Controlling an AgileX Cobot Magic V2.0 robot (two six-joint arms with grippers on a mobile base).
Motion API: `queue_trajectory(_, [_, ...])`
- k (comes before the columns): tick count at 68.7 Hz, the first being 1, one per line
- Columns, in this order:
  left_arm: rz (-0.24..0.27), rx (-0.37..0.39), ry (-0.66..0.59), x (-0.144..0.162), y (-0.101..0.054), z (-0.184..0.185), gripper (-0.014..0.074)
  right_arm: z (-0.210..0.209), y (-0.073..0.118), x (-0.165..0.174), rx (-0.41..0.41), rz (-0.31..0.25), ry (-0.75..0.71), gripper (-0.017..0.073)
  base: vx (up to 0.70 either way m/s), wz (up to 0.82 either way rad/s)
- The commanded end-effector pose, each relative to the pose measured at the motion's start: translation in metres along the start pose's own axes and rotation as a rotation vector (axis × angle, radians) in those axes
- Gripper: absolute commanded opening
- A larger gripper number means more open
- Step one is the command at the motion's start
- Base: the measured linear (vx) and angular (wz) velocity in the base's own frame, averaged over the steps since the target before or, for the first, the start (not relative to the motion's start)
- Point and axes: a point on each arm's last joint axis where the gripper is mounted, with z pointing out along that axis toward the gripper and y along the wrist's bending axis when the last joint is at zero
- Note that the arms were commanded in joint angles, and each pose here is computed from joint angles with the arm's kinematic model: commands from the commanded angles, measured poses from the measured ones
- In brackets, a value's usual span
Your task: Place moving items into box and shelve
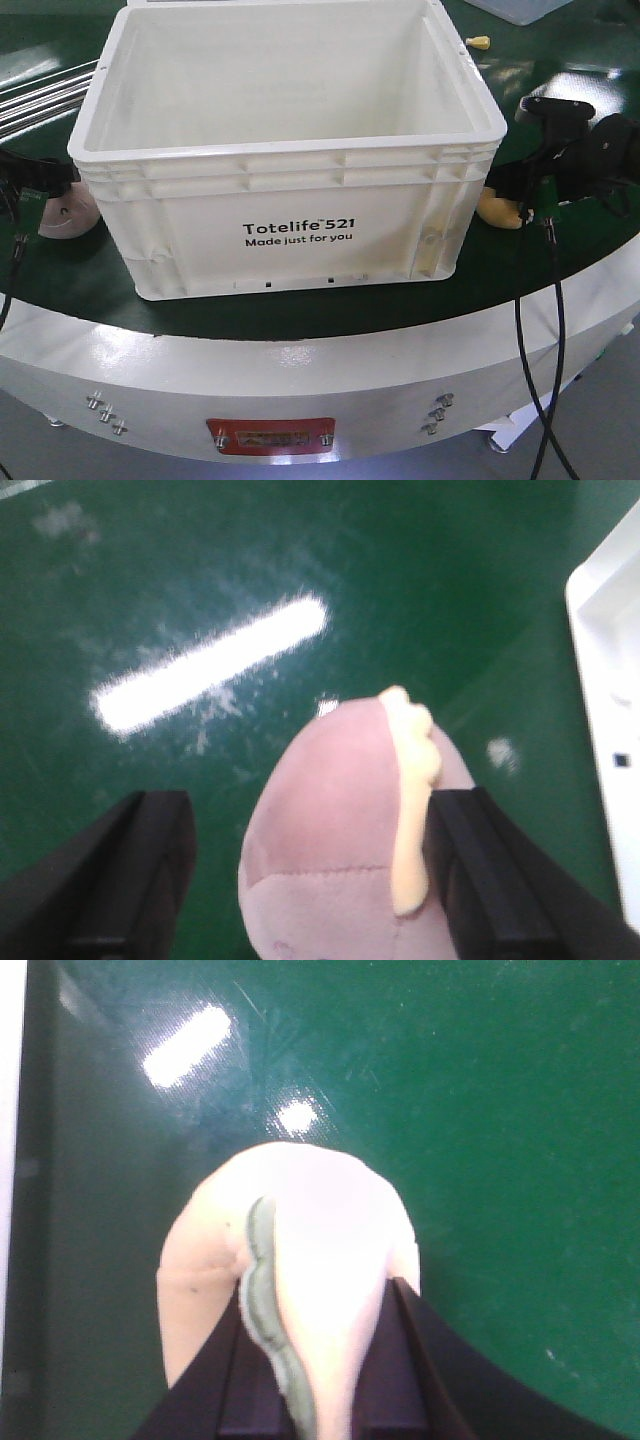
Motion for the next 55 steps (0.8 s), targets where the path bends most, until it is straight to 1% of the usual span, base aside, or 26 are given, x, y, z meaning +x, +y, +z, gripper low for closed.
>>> queue_trajectory(1, [-0.012,0.024,-0.110,-0.018,-0.006,-0.006,0.0588,-0.014,-0.001,-0.011,0.003,-0.017,-0.044,-0.0015,0.00,0.00])
queue_trajectory(13, [0.018,0.044,-0.051,-0.004,-0.019,0.015,0.0582,-0.014,0.000,-0.011,0.002,-0.018,-0.044,-0.0015,0.00,0.00])
queue_trajectory(19, [0.030,0.049,-0.016,0.002,-0.024,0.022,0.0546,-0.014,0.000,-0.011,0.002,-0.018,-0.043,-0.0015,0.00,0.00])
queue_trajectory(23, [0.034,0.050,0.002,0.005,-0.026,0.025,0.0495,-0.014,0.000,-0.011,0.002,-0.018,-0.043,-0.0015,0.00,0.00])
queue_trajectory(25, [0.038,0.051,0.013,0.007,-0.027,0.026,0.0442,-0.014,0.000,-0.011,0.002,-0.018,-0.043,-0.0015,0.00,0.00])
queue_trajectory(26, [0.038,0.051,0.014,0.007,-0.027,0.026,0.0430,-0.014,0.000,-0.011,0.002,-0.018,-0.043,-0.0015,0.00,0.00])
queue_trajectory(30, [0.038,0.050,0.022,0.008,-0.027,0.026,0.0318,-0.014,0.000,-0.011,0.002,-0.018,-0.043,-0.0015,0.00,0.00])
queue_trajectory(31, [0.038,0.049,0.024,0.008,-0.027,0.026,0.0302,-0.014,0.000,-0.011,0.002,-0.018,-0.043,-0.0015,0.00,0.00])
queue_trajectory(34, [0.038,0.049,0.028,0.009,-0.027,0.026,0.0201,-0.014,-0.001,-0.011,0.002,-0.018,-0.042,-0.0015,0.00,0.00])
queue_trajectory(35, [0.038,0.049,0.029,0.009,-0.027,0.026,0.0184,-0.014,-0.001,-0.011,0.002,-0.018,-0.042,-0.0015,0.00,0.00])
queue_trajectory(36, [0.038,0.049,0.030,0.009,-0.027,0.026,0.0131,-0.014,-0.001,-0.011,0.002,-0.018,-0.042,-0.0015,0.00,0.00])
queue_trajectory(37, [0.038,0.048,0.032,0.009,-0.027,0.026,0.0113,-0.014,-0.001,-0.011,0.002,-0.018,-0.042,-0.0015,0.00,0.00])
queue_trajectory(40, [0.038,0.048,0.036,0.009,-0.027,0.026,0.0012,-0.014,-0.001,-0.011,0.002,-0.018,-0.042,-0.0015,0.00,0.00])
queue_trajectory(42, [0.040,0.047,0.037,0.010,-0.027,0.026,-0.0032,-0.014,-0.001,-0.011,0.002,-0.018,-0.042,-0.0015,0.00,0.00])
queue_trajectory(55, [0.041,0.050,0.022,0.007,-0.027,0.022,-0.0028,-0.014,-0.001,-0.011,0.003,-0.019,-0.046,-0.0015,0.00,0.00])
